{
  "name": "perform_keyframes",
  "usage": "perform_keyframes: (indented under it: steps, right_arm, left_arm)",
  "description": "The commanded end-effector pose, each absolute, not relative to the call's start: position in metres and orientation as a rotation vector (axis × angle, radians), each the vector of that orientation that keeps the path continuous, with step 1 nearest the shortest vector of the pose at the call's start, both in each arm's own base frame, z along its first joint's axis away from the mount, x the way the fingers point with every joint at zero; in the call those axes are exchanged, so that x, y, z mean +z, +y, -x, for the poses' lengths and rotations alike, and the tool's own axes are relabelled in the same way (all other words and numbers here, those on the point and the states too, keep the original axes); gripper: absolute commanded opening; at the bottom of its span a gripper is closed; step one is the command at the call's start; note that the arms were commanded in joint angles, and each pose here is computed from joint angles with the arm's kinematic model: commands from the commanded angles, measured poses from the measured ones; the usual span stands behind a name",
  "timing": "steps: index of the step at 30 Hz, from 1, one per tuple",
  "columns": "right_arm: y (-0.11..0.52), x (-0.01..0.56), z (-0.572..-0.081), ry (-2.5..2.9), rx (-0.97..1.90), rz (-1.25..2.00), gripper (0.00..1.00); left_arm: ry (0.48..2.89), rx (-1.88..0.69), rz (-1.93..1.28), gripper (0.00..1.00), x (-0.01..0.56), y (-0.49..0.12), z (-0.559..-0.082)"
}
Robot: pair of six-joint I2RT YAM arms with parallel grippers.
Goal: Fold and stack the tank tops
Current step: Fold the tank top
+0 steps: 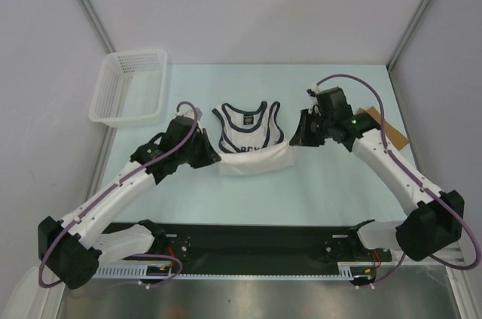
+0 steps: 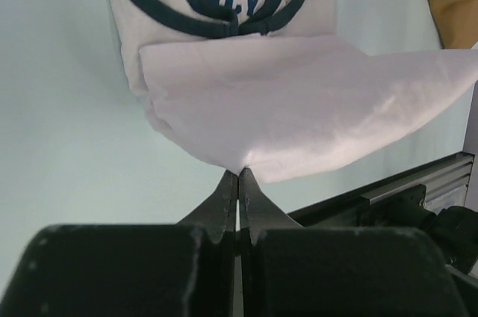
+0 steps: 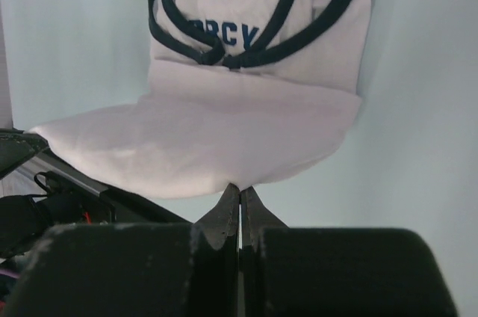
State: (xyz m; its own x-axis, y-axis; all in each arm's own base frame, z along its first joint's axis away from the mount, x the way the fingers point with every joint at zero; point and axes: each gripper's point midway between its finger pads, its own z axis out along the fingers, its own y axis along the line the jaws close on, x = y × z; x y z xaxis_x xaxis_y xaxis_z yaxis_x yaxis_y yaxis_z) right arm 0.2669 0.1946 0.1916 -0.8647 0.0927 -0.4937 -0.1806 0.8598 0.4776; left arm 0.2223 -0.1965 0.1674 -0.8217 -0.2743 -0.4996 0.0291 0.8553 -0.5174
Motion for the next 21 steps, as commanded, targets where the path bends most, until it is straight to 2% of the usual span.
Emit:
perform_keyframes:
  steps: [1,5,21]
  right_arm:
    - [0.2,0.221,-0.301,2.415,0.764,0.11,0.0]
    - [0.2,0.247,-0.335,2.358,0.776,0.103,0.0]
    - [0.21,0.238,-0.426,2.366,0.856,0.044,0.0]
  left_arm:
    - [2.405,-0.711,0.091,0.0,0.193,-0.203,-0.247]
    - [2.373,-0.735,0.109,0.0,0.209,-0.203,-0.277]
    - [2.355,-0.716,0.212,0.0,0.216,-0.184,-0.361]
